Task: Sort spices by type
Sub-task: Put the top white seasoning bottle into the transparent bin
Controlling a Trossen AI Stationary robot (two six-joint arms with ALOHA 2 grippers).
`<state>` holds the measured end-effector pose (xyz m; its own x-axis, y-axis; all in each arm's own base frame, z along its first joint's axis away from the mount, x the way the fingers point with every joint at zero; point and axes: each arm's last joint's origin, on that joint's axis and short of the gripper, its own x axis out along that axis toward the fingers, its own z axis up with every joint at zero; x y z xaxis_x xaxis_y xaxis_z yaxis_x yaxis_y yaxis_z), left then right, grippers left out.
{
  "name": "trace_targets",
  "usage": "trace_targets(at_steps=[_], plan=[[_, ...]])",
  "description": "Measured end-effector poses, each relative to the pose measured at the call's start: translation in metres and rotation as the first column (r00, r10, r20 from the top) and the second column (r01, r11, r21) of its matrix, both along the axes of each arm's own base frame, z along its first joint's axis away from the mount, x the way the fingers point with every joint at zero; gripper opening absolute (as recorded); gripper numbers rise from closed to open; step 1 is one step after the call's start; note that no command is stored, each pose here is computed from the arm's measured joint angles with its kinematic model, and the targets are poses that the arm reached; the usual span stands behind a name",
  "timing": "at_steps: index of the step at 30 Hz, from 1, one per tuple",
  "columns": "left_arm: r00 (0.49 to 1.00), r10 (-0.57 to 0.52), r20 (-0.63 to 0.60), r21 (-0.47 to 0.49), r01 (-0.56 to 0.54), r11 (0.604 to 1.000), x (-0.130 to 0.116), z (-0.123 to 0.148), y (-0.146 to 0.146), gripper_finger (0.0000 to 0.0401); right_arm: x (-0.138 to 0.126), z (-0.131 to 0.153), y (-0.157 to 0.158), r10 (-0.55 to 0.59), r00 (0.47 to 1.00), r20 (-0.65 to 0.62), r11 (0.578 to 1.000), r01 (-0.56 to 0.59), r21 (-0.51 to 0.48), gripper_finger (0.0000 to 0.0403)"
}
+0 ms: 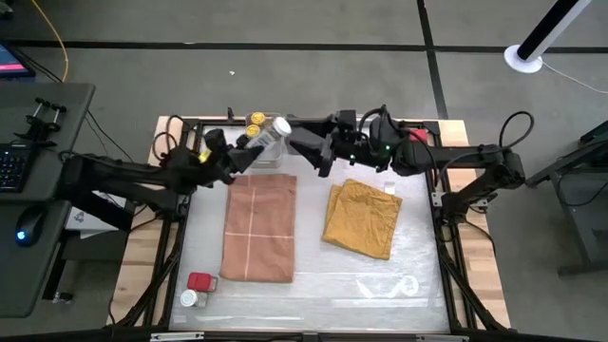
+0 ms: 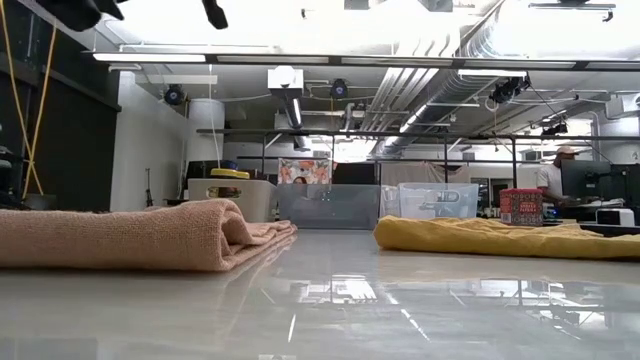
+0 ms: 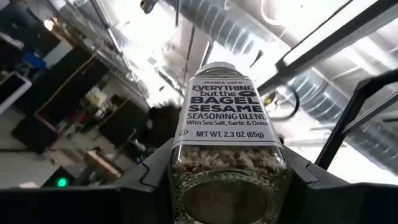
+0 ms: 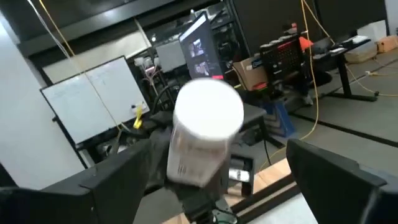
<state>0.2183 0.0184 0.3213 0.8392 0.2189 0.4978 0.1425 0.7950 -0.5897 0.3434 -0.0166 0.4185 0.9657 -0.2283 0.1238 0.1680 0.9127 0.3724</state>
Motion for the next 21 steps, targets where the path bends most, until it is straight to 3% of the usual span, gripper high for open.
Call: trace_targets(at_steps=[10,17,21], plan=[[0.998,0.011,-0.064,0.039,-0.009,0.999,0.036,0.003,0.002,0.0154,0.0,0.001,0.001,0.027,1.0,0.012,1.0,-0.027,-0.002,0.0365],[0.993,-0.015,-0.113,0.04,0.02,0.999,0.044,-0.003,0.002,0.0154,0.001,-0.007,0.001,0.039,0.997,-0.069,0.999,-0.037,0.031,0.0357],[0.992,-0.026,-0.123,0.054,0.032,0.998,0.044,-0.004,0.002,0.0154,0.001,-0.008,0.0,0.027,0.997,-0.074,0.999,-0.025,0.027,0.0329]])
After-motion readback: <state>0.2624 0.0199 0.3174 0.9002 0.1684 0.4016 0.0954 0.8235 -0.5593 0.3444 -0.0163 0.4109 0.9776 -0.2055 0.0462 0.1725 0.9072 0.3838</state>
